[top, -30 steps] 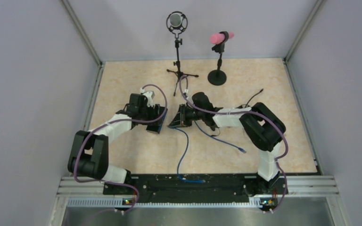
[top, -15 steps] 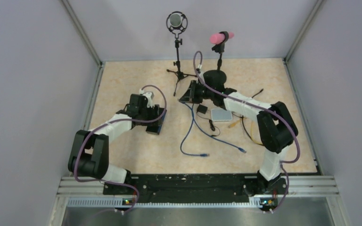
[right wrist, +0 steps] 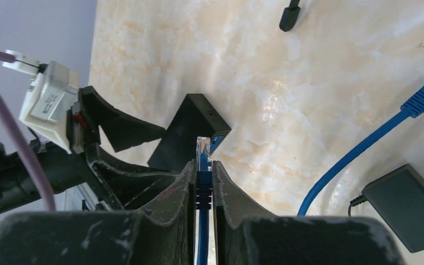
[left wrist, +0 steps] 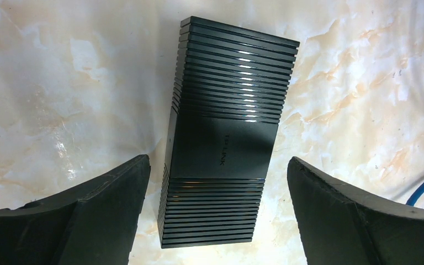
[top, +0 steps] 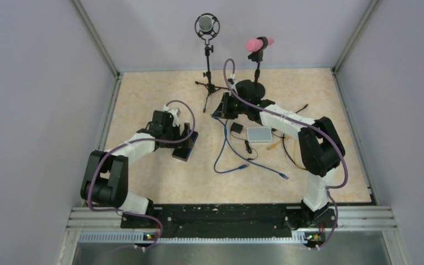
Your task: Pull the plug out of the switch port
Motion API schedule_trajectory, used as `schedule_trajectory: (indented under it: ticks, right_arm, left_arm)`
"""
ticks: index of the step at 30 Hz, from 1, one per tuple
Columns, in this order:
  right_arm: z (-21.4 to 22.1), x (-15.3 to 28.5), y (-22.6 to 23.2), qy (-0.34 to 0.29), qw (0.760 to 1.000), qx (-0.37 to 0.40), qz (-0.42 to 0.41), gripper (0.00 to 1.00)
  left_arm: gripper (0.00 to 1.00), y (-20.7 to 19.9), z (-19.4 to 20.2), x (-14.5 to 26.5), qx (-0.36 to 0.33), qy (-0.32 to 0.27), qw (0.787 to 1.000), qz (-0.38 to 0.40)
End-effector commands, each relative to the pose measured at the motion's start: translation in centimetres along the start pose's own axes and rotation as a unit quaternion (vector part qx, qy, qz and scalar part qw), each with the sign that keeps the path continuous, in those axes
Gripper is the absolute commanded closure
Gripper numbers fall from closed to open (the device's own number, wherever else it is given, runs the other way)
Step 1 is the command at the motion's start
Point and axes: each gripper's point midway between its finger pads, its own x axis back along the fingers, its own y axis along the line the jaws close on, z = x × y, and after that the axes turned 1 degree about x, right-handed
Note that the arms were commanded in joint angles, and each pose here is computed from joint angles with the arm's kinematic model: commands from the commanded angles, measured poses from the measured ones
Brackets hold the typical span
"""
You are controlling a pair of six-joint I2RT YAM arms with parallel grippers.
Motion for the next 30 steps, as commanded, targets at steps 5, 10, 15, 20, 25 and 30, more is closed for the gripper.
schedule_trajectory:
  ticks: [5, 10, 15, 20, 25, 30]
  right_arm:
    - [0.3, -3.0, -1.8, 0.013, 0.999, 0.017, 0.025, 1.0]
    - [0.0, -4.5, -2.7, 0.004, 0.998, 0.027, 0.048, 0.99]
    - [0.7, -5.7, -3.3, 0.013, 0.995, 0.049, 0.08, 0.87]
    - [1.2, -6.3, -3.7, 0.021, 0.995, 0.055, 0.082, 0.82]
    - [0.8, -5.0, -3.6, 0.02, 0.993, 0.068, 0.097, 0.56]
    - [-2.2, -0.3, -0.6, -0.03, 0.99, 0.104, 0.094, 0.5]
  left_arm:
    - [0.01, -1.7, -4.3, 3.7, -0.002, -0.099, 0.995, 0.015]
    - [0.01, -1.5, -6.3, 8.0, 0.003, -0.186, 0.982, -0.008]
    - [0.01, -1.4, -7.2, 12.1, 0.015, -0.275, 0.961, -0.015]
    - [0.01, -0.4, -7.5, 14.3, 0.019, -0.322, 0.946, -0.041]
    - [0.01, -0.4, -7.7, 14.6, 0.014, -0.316, 0.948, -0.046]
    - [0.01, -0.3, -7.5, 13.8, 0.014, -0.299, 0.953, -0.049]
